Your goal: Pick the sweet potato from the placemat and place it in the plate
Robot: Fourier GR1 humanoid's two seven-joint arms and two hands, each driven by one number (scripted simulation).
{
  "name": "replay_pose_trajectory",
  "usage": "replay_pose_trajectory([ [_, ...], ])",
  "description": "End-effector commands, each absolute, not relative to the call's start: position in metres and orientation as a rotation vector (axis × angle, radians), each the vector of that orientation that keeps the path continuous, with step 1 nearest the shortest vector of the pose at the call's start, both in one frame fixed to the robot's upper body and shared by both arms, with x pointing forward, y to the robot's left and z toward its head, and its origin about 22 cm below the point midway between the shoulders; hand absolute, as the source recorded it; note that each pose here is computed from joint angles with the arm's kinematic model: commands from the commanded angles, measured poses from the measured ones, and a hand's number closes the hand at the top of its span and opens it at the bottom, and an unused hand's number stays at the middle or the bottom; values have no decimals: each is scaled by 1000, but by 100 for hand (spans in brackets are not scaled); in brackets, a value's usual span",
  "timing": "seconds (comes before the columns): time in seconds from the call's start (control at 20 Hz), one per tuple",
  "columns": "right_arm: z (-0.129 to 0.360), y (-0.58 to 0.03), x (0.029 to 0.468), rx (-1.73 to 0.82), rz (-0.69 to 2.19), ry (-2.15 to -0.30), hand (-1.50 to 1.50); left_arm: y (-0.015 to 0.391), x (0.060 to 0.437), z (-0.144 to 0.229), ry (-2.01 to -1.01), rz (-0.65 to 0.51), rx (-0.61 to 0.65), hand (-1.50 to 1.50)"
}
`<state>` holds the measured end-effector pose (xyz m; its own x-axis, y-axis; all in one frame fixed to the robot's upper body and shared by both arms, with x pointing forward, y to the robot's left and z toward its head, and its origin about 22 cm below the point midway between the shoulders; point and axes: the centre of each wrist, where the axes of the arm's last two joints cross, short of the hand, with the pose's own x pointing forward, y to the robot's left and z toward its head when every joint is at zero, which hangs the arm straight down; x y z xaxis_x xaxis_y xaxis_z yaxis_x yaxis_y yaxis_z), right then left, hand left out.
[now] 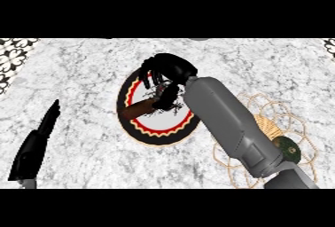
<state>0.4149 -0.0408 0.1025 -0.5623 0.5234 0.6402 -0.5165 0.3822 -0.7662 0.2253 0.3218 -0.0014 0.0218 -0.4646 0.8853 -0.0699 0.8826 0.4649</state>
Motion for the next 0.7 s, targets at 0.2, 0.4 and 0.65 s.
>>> replay_pose_trajectory([
  [0.2,73,-31,396,28,1214,-1692,-150,333,226,6,-1535,-310,438,0],
  [0.4,105,-37,413,147,973,-1784,-150,323,235,-1,-1534,-332,439,0],
  [0.65,106,-66,435,99,717,-1762,-150,335,227,1,-1526,-309,458,0],
])
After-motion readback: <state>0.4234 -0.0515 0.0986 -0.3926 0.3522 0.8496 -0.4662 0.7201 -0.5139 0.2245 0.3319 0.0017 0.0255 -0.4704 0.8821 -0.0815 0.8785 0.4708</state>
